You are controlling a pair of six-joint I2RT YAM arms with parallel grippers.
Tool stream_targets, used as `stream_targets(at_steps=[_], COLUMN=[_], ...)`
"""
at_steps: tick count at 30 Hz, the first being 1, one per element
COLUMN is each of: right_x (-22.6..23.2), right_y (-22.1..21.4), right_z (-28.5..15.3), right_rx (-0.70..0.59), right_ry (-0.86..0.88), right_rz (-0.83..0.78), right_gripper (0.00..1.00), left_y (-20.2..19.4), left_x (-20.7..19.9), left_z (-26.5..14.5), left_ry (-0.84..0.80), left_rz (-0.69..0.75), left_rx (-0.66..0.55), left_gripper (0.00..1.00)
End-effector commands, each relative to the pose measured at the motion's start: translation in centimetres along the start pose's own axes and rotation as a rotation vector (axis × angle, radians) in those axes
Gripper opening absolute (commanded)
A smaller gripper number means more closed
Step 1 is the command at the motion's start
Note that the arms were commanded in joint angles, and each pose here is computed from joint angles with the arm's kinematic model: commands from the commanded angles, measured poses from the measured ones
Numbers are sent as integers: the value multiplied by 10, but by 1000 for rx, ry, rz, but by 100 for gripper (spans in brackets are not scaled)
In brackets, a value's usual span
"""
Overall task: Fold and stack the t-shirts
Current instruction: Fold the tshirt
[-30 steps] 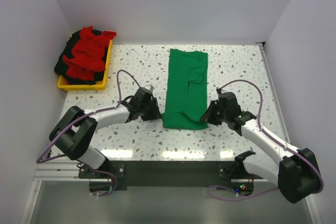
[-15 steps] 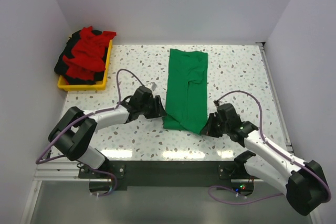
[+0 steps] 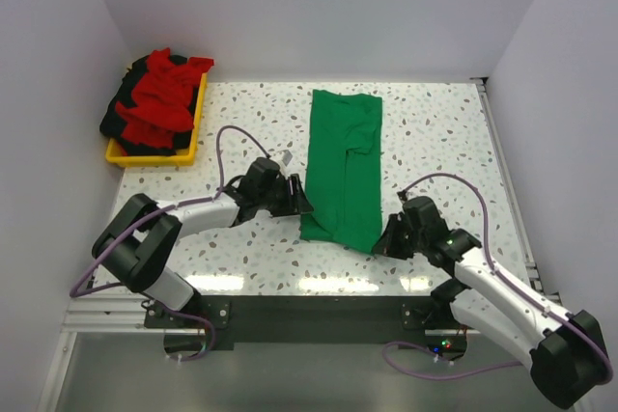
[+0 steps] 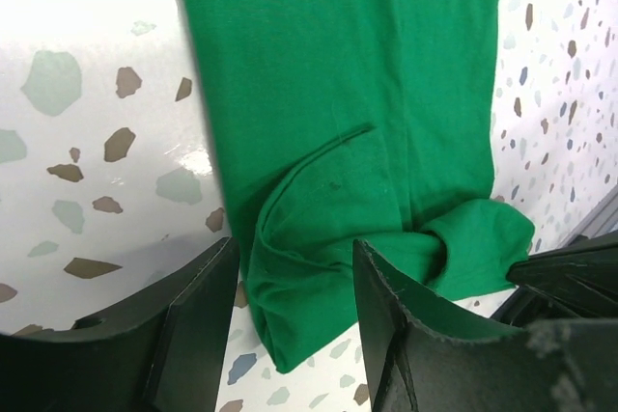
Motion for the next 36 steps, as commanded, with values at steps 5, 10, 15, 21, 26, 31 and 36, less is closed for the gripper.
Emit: stream_targets(at_steps=[5, 10, 15, 21, 26, 31, 36], right_x=[-11, -11, -12, -11, -9, -12, -13], right_y=[-13, -15, -15, -16, -17, -21, -22], right_z=[-5, -9, -12, -17, -22, -25, -22], right_rx=[27, 26, 24, 22, 22, 35, 44], right_ry=[-39, -38, -42, -39, -31, -44, -45], right_rz=[7, 4, 5, 8, 10, 9, 13], right_gripper=[0, 0, 0, 0, 0, 0, 0], left_y=[9, 1, -16, -46, -75, -101, -78], left_x=[-23, -37, -51, -57, -52, -29, -38], left_z=[2, 2, -8, -22, -38, -50, -67], left_ry=[-126, -197, -259, -269, -271, -237, -209], left_rz=[63, 101, 153, 206, 222, 204, 171], left_rx=[-8, 30, 75, 129, 170, 206, 71], left_gripper=[56, 54, 49, 38, 34, 33, 45])
Point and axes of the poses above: each gripper's point midway between its finger pads, its own z axis out along the fingers, its own x axis along the line the jaws close on, y = z × x, the point moved 3 cm from there along -z, back along the fingers, and after that the axes turned 4 degrees about -z, right-handed, at the moved point
